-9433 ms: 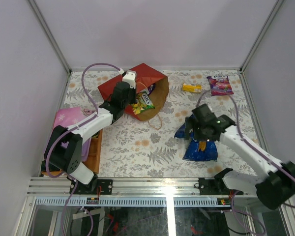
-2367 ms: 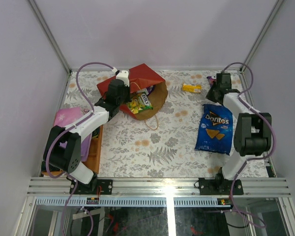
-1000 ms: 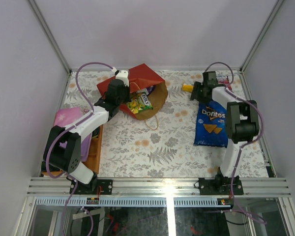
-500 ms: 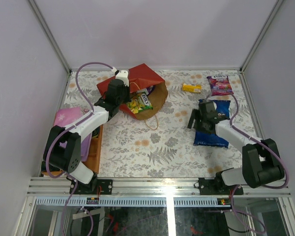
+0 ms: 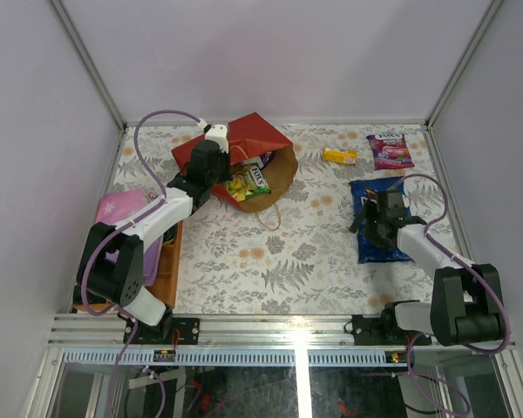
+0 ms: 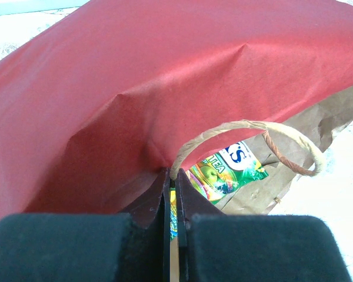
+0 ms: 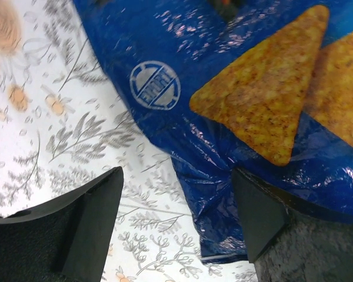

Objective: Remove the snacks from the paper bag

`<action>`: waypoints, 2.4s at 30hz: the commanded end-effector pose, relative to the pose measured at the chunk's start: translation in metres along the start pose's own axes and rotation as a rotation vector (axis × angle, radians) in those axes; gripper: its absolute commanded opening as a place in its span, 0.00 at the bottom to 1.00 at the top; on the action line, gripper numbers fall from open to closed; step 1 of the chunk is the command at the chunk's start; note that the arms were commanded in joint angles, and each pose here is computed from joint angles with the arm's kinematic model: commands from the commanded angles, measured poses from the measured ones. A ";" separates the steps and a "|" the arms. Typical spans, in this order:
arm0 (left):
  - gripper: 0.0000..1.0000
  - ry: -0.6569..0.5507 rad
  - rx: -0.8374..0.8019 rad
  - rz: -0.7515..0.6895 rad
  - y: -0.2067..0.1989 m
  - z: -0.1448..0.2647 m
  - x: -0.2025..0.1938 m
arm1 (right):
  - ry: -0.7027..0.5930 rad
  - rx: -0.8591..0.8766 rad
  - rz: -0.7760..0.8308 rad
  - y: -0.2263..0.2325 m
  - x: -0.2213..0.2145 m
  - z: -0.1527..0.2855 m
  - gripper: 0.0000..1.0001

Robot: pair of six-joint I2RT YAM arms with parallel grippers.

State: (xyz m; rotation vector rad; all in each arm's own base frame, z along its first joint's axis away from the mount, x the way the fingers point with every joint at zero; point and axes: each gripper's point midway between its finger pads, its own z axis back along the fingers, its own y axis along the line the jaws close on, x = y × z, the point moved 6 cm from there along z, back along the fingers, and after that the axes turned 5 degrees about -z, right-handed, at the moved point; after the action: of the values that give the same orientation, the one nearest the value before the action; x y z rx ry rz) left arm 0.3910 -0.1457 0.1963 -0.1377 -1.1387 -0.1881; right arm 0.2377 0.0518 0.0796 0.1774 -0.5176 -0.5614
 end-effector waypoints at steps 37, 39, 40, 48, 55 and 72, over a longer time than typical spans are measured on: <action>0.00 -0.003 0.069 0.012 0.011 -0.005 0.008 | -0.027 0.788 -0.204 0.268 0.052 0.181 0.92; 0.00 -0.007 0.065 0.014 0.010 -0.004 0.009 | 0.009 0.801 -0.205 0.273 0.049 0.177 0.92; 0.00 -0.007 0.066 0.014 0.011 -0.004 0.009 | 0.021 0.816 -0.200 0.276 0.047 0.177 0.92; 0.00 -0.011 0.082 0.005 0.013 -0.003 0.010 | 0.048 0.790 -0.182 0.291 0.039 0.172 0.92; 0.00 -0.009 0.100 -0.003 0.016 -0.001 0.010 | 0.008 0.798 -0.164 0.290 0.045 0.184 0.92; 0.00 -0.019 0.103 0.001 0.016 0.001 0.012 | 0.077 0.892 -0.133 0.310 0.029 0.163 0.92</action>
State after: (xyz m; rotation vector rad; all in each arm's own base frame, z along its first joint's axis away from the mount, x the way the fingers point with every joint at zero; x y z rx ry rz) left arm 0.3951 -0.1410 0.1961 -0.0914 -1.1336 -0.1548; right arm 0.3138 0.2771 0.3235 1.0298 -0.6435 -0.4611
